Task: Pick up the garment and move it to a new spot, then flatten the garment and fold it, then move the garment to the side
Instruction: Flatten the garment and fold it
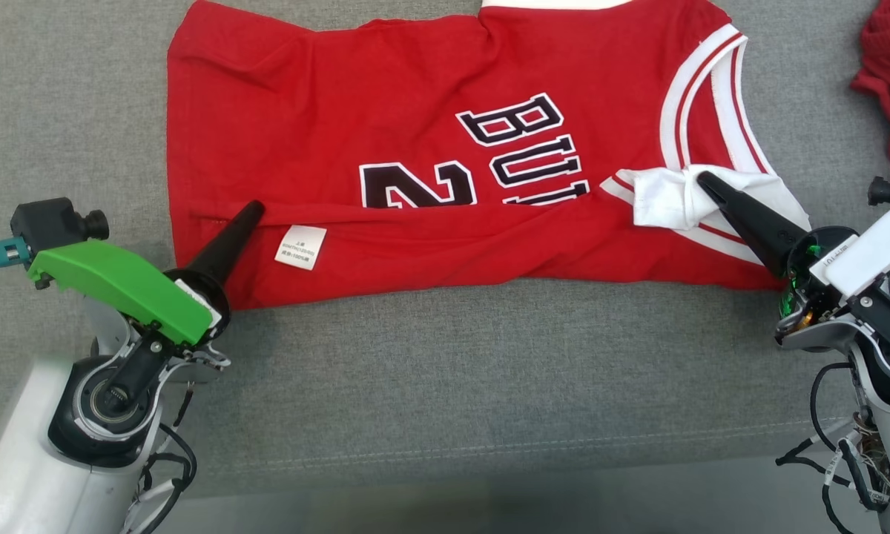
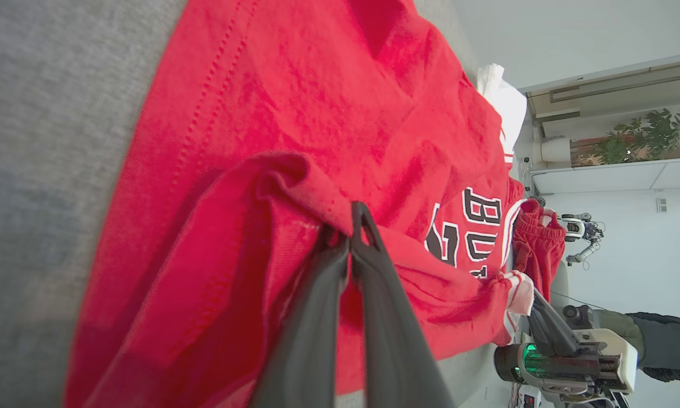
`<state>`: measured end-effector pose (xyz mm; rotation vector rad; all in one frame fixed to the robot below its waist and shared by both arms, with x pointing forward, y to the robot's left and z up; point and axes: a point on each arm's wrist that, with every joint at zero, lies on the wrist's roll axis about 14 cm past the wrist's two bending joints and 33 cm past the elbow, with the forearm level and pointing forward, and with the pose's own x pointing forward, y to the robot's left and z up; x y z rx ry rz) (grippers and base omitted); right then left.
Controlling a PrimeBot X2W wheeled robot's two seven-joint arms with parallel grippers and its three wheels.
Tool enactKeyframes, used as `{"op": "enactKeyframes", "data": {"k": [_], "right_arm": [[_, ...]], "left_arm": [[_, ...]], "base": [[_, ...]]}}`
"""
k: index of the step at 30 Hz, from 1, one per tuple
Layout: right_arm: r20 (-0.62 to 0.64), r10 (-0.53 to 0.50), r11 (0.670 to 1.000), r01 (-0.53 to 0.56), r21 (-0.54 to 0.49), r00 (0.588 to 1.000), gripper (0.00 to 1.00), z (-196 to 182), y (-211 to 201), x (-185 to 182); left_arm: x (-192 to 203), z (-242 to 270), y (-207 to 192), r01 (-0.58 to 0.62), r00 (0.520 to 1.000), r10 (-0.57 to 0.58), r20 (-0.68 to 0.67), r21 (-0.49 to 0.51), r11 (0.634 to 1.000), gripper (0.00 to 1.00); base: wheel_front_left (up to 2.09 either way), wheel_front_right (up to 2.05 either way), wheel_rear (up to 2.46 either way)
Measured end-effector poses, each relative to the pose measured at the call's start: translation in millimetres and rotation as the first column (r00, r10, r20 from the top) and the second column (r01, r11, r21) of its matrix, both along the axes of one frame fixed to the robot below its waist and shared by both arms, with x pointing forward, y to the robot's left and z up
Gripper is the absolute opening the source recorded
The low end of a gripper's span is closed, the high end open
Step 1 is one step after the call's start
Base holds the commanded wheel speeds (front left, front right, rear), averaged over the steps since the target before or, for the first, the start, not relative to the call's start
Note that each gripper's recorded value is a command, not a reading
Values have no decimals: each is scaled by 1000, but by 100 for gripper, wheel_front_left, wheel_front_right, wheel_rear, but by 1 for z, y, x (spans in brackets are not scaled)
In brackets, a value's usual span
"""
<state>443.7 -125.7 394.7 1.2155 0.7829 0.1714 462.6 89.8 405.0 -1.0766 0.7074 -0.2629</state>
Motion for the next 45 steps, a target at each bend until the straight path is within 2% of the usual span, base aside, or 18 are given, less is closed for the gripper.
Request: {"op": "enactKeyframes", "data": {"k": [5, 6, 8, 9, 10, 18, 20, 23, 25, 26, 27, 28, 34, 38, 41, 45], "right_arm": [[1, -6, 1000, 6, -5, 1000, 9, -1, -1, 4], [0, -9, 1000, 9, -5, 1000, 16, -1, -1, 5], [1, -18, 1000, 18, -10, 1000, 45, -2, -3, 7], [5, -20, 1000, 20, -15, 1000, 88, -1, -4, 8], [7, -27, 999, 27, -19, 1000, 100, -1, -6, 10], [18, -49, 998, 49, -29, 999, 100, 3, -8, 12], [18, -49, 998, 50, -29, 999, 100, 3, -8, 12], [15, -55, 998, 56, -25, 998, 100, 4, -8, 10], [28, -88, 996, 88, -31, 996, 100, 7, -14, 12], [31, -101, 994, 102, -37, 994, 100, 8, -18, 13], [38, -113, 992, 115, -46, 993, 100, 9, -22, 13], [43, -124, 991, 126, -50, 991, 100, 11, -25, 14], [116, -225, 971, 232, -52, 967, 100, 33, -48, 20], [148, -250, 967, 255, -18, 957, 100, 46, -41, 17], [94, -275, 962, 273, 25, 957, 100, 34, -31, 0], [-26, -286, 956, 287, 54, 958, 100, 6, -15, -34]], "left_arm": [[5, 5, -1, -10, 1000, 10, 13, -8, 1000, 0], [5, 5, -1, -12, 1000, 12, 14, -8, 1000, 0], [6, 6, 0, -18, 1000, 18, 15, -10, 1000, 0], [6, 6, 0, -21, 1000, 22, 16, -11, 1000, 0], [7, 7, 1, -26, 1000, 26, 17, -11, 1000, 0], [6, 12, 1, -50, 998, 50, 22, -21, 999, 0], [6, 13, 1, -52, 998, 52, 22, -22, 998, 15], [5, 13, 2, -64, 998, 64, 20, -18, 998, 25], [4, 14, 4, -72, 997, 73, 21, -16, 997, 38], [4, 14, 5, -80, 997, 80, 21, -14, 997, 48], [3, 13, 7, -88, 996, 88, 17, -12, 996, 84], [2, 13, 10, -103, 995, 103, 17, -8, 995, 100], [-5, 16, 23, -186, 982, 187, 21, -19, 982, 100], [-4, 34, 31, -264, 961, 269, 66, -70, 962, 100], [-8, 40, 26, -298, 949, 307, 65, -122, 947, 100], [-27, 27, 12, -355, 934, 354, -46, -217, 909, 100]], "base": [[0, 0, 0], [0, 0, 0], [0, 0, 0], [0, 0, 0], [0, 0, 0], [0, 0, 0], [0, 0, 0], [0, 0, 0], [0, 0, 0], [0, 0, 0], [0, 0, 0], [0, 0, 0], [0, 0, 0], [0, 0, 0], [0, 0, 0], [0, 0, 0]]}}
